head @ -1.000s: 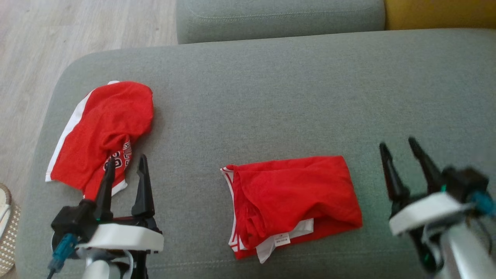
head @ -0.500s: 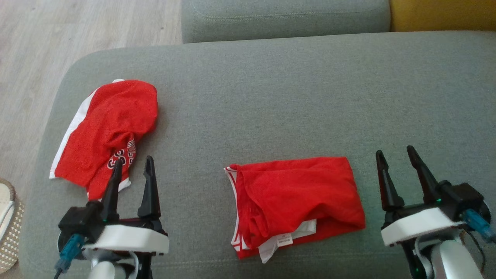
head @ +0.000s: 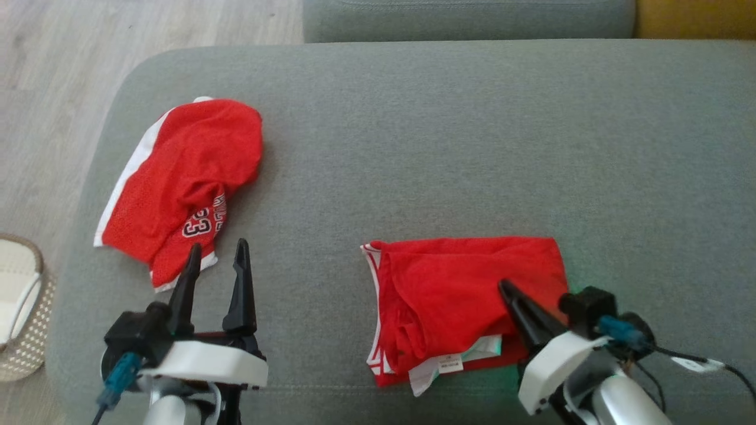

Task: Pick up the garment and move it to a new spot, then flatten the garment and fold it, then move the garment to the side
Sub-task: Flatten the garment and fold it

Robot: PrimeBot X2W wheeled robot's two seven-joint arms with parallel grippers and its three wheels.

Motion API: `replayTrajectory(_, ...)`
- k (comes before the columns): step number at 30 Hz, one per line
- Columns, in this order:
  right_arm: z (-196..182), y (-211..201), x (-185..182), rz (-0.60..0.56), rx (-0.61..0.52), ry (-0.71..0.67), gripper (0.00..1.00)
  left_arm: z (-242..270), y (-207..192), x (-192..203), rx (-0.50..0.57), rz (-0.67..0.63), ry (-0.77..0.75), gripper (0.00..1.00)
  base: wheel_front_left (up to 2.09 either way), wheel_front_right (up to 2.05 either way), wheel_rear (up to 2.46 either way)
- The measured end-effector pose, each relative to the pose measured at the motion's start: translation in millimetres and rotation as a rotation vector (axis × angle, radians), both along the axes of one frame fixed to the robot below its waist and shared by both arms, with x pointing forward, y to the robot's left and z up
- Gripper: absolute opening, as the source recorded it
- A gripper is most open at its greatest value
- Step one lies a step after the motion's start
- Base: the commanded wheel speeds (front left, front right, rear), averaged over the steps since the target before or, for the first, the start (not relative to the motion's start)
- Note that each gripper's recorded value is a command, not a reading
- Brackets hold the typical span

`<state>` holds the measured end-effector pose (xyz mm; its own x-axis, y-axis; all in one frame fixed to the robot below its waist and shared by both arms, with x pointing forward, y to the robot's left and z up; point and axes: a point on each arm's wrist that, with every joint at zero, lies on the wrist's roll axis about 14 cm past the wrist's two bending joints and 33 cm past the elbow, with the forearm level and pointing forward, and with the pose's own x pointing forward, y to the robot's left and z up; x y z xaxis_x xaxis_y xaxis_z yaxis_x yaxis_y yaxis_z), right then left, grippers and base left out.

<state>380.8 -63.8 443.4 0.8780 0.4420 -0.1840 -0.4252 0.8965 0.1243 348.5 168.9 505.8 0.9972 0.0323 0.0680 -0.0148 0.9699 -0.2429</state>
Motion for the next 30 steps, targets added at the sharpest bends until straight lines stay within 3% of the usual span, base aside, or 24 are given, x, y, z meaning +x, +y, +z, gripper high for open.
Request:
replayTrajectory(8, -49.6, 25.7, -22.1, 0.122, -0.081, 0.203, 0.0, 2.4, 9.6, -1.9, 0.004, 0.03, -0.006, 1.0, 0.0, 0.0, 0.0)
replayTrajectory(18, -23.1, 62.7, -22.8, 0.227, -0.015, 0.114, 0.0, 1.5, 10.9, -2.6, 0.002, 0.035, -0.003, 1.0, 0.0, 0.0, 0.0)
replayTrajectory(30, -63.8, 85.3, -49.7, 0.335, -0.065, 0.284, 0.0, -0.9, 17.2, -2.6, 0.007, 0.058, 0.007, 1.0, 0.0, 0.0, 0.0)
